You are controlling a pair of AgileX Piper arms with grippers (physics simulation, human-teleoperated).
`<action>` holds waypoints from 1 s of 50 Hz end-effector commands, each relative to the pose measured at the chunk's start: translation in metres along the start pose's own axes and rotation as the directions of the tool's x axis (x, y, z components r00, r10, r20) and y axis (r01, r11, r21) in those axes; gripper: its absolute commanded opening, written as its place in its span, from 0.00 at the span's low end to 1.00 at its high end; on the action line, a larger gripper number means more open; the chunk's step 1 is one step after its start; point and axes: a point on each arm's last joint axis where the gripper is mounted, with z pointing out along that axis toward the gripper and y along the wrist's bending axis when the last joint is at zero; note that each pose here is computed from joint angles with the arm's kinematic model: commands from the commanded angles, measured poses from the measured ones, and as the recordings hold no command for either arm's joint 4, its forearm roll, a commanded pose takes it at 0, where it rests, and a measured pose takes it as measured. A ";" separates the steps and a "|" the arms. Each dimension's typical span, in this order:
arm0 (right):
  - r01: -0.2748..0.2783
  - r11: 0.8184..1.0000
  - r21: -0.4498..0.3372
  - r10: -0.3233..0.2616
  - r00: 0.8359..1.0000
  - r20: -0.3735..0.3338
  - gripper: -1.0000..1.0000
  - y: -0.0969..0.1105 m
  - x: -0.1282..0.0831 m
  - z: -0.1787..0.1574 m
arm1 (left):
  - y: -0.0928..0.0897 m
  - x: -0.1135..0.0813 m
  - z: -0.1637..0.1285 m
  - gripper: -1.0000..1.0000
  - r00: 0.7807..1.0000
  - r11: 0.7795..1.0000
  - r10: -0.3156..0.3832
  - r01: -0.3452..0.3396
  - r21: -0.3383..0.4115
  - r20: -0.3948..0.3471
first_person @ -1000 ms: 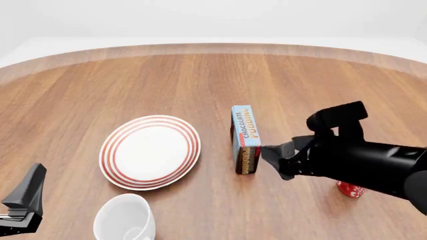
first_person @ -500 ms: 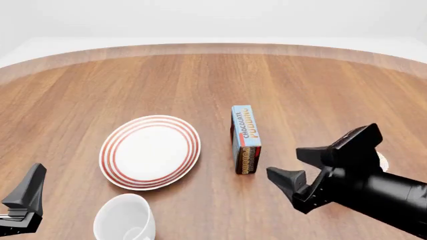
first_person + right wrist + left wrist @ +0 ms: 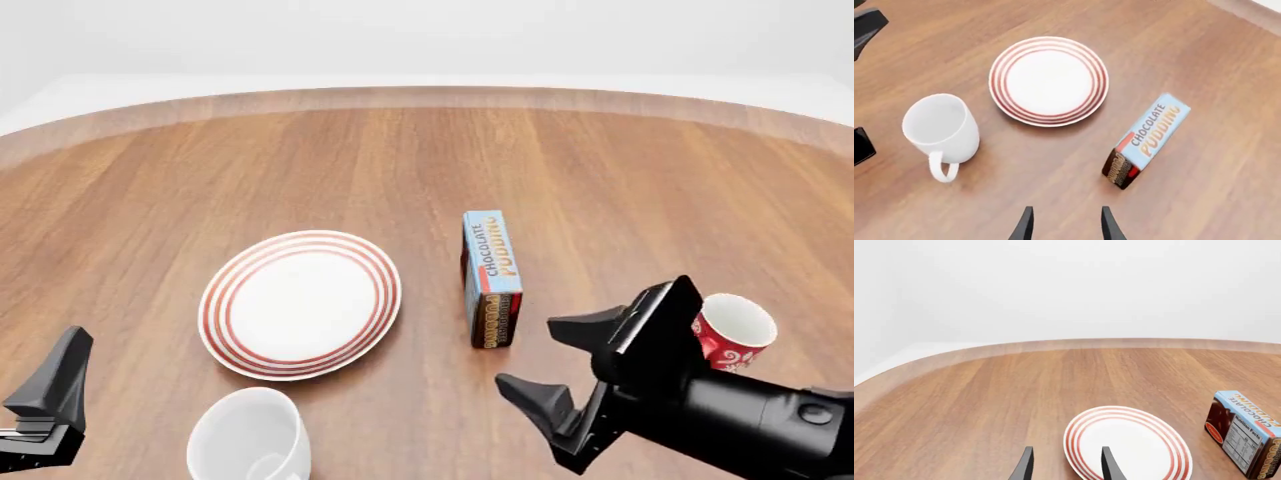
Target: Pick up the white mug and put it on the plate, and put the chocolate pudding to the right of the plate.
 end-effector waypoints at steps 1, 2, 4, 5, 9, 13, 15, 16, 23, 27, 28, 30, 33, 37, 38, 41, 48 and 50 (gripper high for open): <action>0.049 0.997 -0.066 -0.050 0.999 -0.013 1.00 0.014 0.002 0.013 | 0.000 0.000 0.000 1.00 1.000 1.000 0.000 0.000 0.000 0.000; 0.053 0.996 -0.072 -0.054 0.998 -0.015 1.00 0.015 0.001 0.015 | 0.000 0.000 0.000 1.00 1.000 1.000 0.000 0.000 0.000 0.000; 0.060 0.995 -0.083 -0.062 0.998 -0.022 1.00 0.018 0.002 0.018 | 0.000 0.000 0.000 1.00 1.000 1.000 0.000 0.000 0.000 0.000; 0.071 0.993 -0.090 -0.073 0.997 -0.028 1.00 0.020 0.003 0.021 | 0.000 0.000 0.000 1.00 1.000 1.000 0.000 0.000 0.000 0.000; 0.072 0.993 -0.096 -0.076 0.997 -0.031 1.00 0.021 0.003 0.023 | 0.000 0.000 0.000 1.00 1.000 1.000 0.000 0.000 0.000 0.000; 0.082 0.990 -0.112 -0.087 0.996 -0.035 1.00 0.025 0.001 0.026 | 0.000 0.000 0.000 1.00 1.000 1.000 0.000 0.000 0.000 0.000; 0.087 0.989 -0.120 -0.092 0.995 -0.038 1.00 0.027 0.001 0.028 | 0.000 0.000 0.000 1.00 1.000 1.000 0.000 0.000 0.000 0.000; 0.089 0.988 -0.127 -0.095 0.995 -0.041 1.00 0.029 0.001 0.029 | 0.000 0.000 0.000 1.00 1.000 1.000 0.000 0.000 0.000 0.000; 0.102 0.982 -0.157 -0.111 0.993 -0.046 1.00 0.037 -0.001 0.034 | 0.000 0.000 0.000 1.00 1.000 1.000 0.000 0.000 0.000 0.000; 0.106 0.978 -0.178 -0.117 0.992 -0.049 1.00 0.043 -0.002 0.038 | 0.000 0.000 0.000 1.00 1.000 1.000 0.000 0.000 0.000 0.000; 0.106 0.978 -0.181 -0.117 0.992 -0.050 1.00 0.044 -0.003 0.039 | 0.000 0.000 0.000 1.00 1.000 1.000 0.000 0.000 0.000 0.000; 0.106 0.977 -0.186 -0.118 0.992 -0.053 1.00 0.045 -0.002 0.040 | 0.000 0.000 0.000 1.00 1.000 1.000 0.000 0.000 0.000 0.000; 0.105 0.975 -0.196 -0.119 0.991 -0.060 1.00 0.048 -0.001 0.043 | 0.000 0.000 0.000 1.00 1.000 1.000 0.000 0.000 0.000 0.000; 0.109 0.971 -0.213 -0.125 0.990 -0.065 1.00 0.053 -0.001 0.047 | 0.000 0.000 0.000 1.00 1.000 1.000 0.000 0.000 0.000 0.000; 0.110 0.970 -0.219 -0.127 0.990 -0.068 1.00 0.055 -0.001 0.048 | 0.000 0.000 0.000 1.00 1.000 1.000 0.000 0.000 0.000 0.000; 0.111 0.966 -0.233 -0.131 0.989 -0.074 1.00 0.060 -0.001 0.052 | 0.000 0.000 0.000 1.00 1.000 1.000 0.000 0.000 0.000 0.000; 0.116 0.959 -0.258 -0.140 0.987 -0.076 1.00 0.068 0.000 0.055 | 0.000 0.000 0.000 1.00 1.000 1.000 0.000 0.000 0.000 0.000; 0.118 0.957 -0.266 -0.143 0.987 -0.077 1.00 0.071 0.000 0.056 | 0.000 0.000 0.000 1.00 1.000 1.000 0.000 0.000 0.000 0.000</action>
